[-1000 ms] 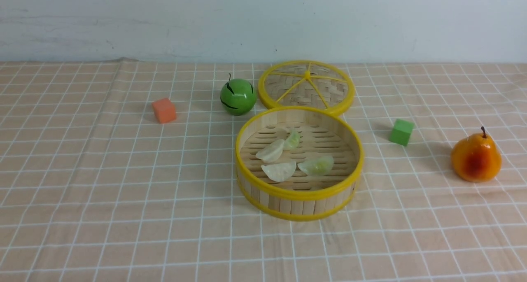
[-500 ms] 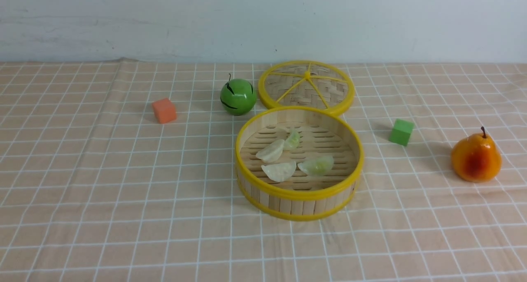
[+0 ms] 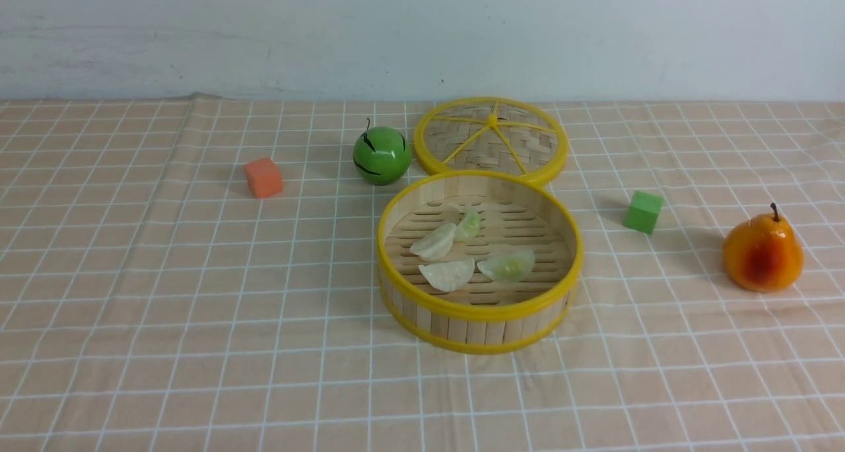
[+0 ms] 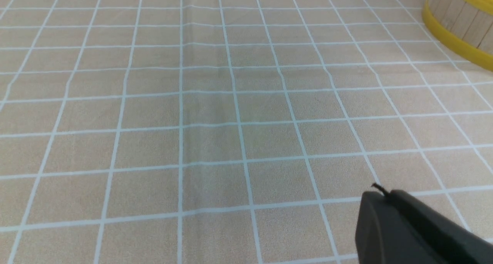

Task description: Put the dumplings into the steamer on the table with the brown tablecloth.

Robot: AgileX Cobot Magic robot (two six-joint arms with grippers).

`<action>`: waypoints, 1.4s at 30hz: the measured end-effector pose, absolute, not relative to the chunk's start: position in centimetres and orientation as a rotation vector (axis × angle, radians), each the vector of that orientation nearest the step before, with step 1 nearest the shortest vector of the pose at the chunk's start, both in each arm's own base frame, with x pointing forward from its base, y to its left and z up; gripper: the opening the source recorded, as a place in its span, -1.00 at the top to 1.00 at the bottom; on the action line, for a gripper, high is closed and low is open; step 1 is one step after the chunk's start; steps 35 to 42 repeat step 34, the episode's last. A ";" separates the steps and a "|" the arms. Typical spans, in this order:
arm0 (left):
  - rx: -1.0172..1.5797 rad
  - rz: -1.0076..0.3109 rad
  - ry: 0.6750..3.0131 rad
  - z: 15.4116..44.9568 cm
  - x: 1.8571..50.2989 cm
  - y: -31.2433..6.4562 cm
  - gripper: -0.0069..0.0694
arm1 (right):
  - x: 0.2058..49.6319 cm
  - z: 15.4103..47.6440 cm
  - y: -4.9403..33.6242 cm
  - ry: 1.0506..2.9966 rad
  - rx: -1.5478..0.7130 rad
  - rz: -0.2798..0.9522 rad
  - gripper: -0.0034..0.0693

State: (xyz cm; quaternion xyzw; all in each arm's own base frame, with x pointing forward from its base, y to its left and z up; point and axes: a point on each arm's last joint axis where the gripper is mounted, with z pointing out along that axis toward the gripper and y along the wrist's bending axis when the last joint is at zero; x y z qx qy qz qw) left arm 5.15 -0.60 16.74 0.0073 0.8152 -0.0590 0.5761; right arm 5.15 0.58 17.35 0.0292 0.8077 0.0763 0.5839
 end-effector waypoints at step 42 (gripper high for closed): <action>0.017 -0.138 1.909 16.7 5.1 -0.6 0.83 | 5.2 17.4 0.6 1.885 0.068 0.178 0.42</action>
